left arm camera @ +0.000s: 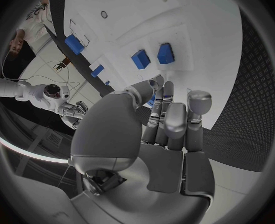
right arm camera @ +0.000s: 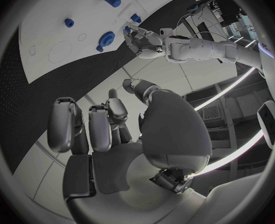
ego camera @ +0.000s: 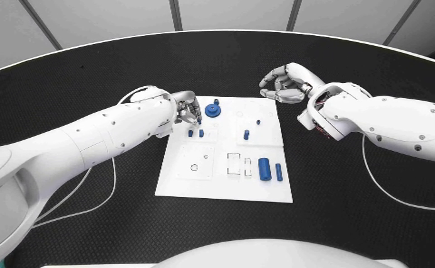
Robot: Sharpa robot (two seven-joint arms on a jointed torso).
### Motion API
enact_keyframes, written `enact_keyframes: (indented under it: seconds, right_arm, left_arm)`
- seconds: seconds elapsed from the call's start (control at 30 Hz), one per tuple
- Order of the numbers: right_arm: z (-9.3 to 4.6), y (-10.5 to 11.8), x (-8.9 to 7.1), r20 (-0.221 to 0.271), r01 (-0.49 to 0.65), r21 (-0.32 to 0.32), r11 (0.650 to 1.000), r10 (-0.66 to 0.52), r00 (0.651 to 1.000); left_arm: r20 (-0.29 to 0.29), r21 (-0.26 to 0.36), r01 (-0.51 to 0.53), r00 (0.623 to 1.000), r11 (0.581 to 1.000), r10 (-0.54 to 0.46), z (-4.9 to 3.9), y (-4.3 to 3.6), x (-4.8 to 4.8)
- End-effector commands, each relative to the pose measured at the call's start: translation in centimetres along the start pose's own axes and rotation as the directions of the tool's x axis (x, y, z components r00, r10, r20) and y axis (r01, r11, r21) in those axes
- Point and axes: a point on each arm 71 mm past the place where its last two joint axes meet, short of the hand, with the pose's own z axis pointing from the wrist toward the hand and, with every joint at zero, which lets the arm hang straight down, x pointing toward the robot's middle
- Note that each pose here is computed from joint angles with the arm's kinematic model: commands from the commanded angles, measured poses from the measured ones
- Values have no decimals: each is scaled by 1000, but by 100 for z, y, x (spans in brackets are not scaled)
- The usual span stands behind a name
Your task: Assemble the parts on the task board
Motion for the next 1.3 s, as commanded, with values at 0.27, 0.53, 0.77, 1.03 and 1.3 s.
enact_keyframes:
  seconds: [0.27,0.53,0.77,1.03,1.3]
  right_arm:
    - [-4,-5,-6,2,1,1,1000,-1,1000]
    - [-6,-8,-9,3,1,2,1000,-1,1000]
    - [-7,-11,-12,4,1,3,1000,-1,1000]
    - [1,-33,-10,-8,2,16,1000,-2,1000]
    - [8,-107,-23,-54,74,27,997,-72,996]
  left_arm:
    - [4,-7,1,1000,1000,-1,-2,15,-5]
    - [8,-14,2,1000,1000,-2,-6,35,-11]
    - [15,-26,4,1000,1000,-3,-14,83,-24]
    - [48,-29,22,999,999,-20,-63,209,-72]
    - [124,-5,200,972,980,-198,-205,438,-245]
